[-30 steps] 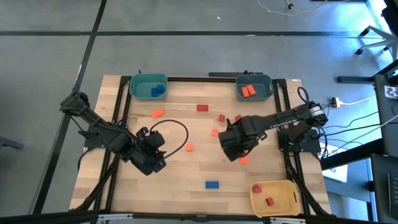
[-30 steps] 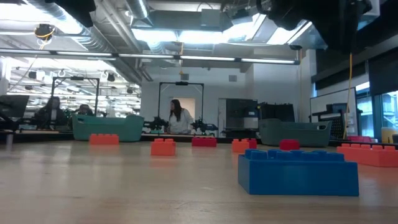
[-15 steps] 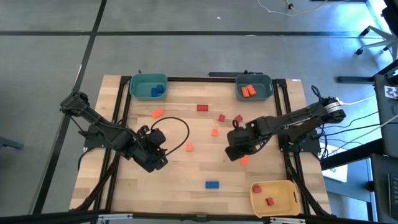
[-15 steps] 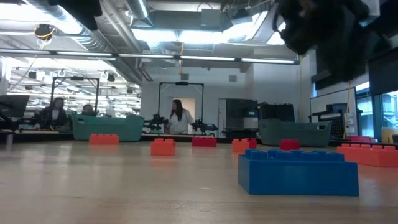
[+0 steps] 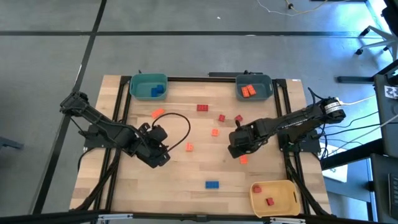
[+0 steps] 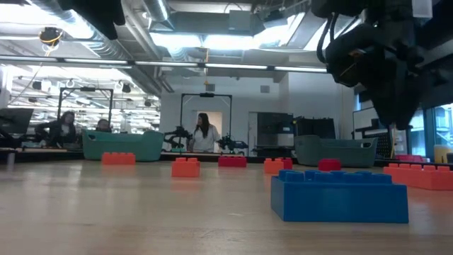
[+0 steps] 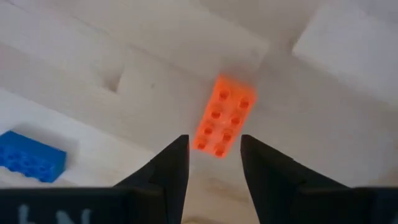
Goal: Sort & place blocks by color
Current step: Put the orange game piece into the blue bin
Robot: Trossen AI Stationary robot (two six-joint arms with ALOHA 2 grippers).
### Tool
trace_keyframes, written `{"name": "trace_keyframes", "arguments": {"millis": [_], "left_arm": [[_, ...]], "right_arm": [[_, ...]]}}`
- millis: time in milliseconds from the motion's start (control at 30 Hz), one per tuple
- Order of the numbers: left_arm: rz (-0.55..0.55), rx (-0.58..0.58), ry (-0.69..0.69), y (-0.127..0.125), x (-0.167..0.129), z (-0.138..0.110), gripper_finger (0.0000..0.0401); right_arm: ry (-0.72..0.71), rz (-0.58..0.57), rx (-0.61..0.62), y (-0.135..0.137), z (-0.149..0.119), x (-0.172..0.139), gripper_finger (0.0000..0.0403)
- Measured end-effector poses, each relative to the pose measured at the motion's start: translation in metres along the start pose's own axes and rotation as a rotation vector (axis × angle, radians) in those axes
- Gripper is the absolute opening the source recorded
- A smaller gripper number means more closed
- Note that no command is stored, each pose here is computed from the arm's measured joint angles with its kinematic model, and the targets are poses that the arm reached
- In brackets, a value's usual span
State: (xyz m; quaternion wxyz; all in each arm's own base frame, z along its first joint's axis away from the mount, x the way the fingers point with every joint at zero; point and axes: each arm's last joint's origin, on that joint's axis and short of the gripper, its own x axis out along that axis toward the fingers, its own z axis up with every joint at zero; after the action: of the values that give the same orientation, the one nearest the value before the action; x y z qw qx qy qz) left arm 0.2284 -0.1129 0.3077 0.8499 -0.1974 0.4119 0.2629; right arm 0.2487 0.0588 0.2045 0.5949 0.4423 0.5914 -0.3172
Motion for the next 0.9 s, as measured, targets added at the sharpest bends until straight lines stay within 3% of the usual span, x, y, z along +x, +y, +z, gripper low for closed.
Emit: {"name": "trace_keyframes", "arguments": {"millis": [100,233,467,567,700,900], "left_arm": [[0.004,0.011,-0.001,0.0007,0.0008,0.0013,0.0203],[0.005,0.018,-0.001,0.0009,0.001,0.0016,0.0203],[0.005,0.019,-0.001,0.0009,0.001,0.0015,0.0203],[0.005,0.019,-0.001,0.0009,0.001,0.0015,0.0203],[0.004,0.019,0.0,0.0009,0.001,0.0015,0.0203],[-0.027,0.064,0.042,-0.0005,0.0009,0.0005,0.0203]], "right_arm": [[-0.029,-0.007,-0.074,-0.0009,0.0037,-0.0003,0.0146],[0.003,0.0,-0.068,-0.0012,0.0044,-0.0005,0.0134],[0.01,0.002,-0.065,-0.0011,0.0041,-0.0005,0.0046],[0.01,0.001,-0.061,-0.0015,0.0048,-0.0006,0.0027],[0.051,0.005,-0.039,-0.0018,0.0038,-0.0006,0.0035],[0.065,-0.045,0.074,-0.0064,0.0026,-0.0008,0.0095]]}}
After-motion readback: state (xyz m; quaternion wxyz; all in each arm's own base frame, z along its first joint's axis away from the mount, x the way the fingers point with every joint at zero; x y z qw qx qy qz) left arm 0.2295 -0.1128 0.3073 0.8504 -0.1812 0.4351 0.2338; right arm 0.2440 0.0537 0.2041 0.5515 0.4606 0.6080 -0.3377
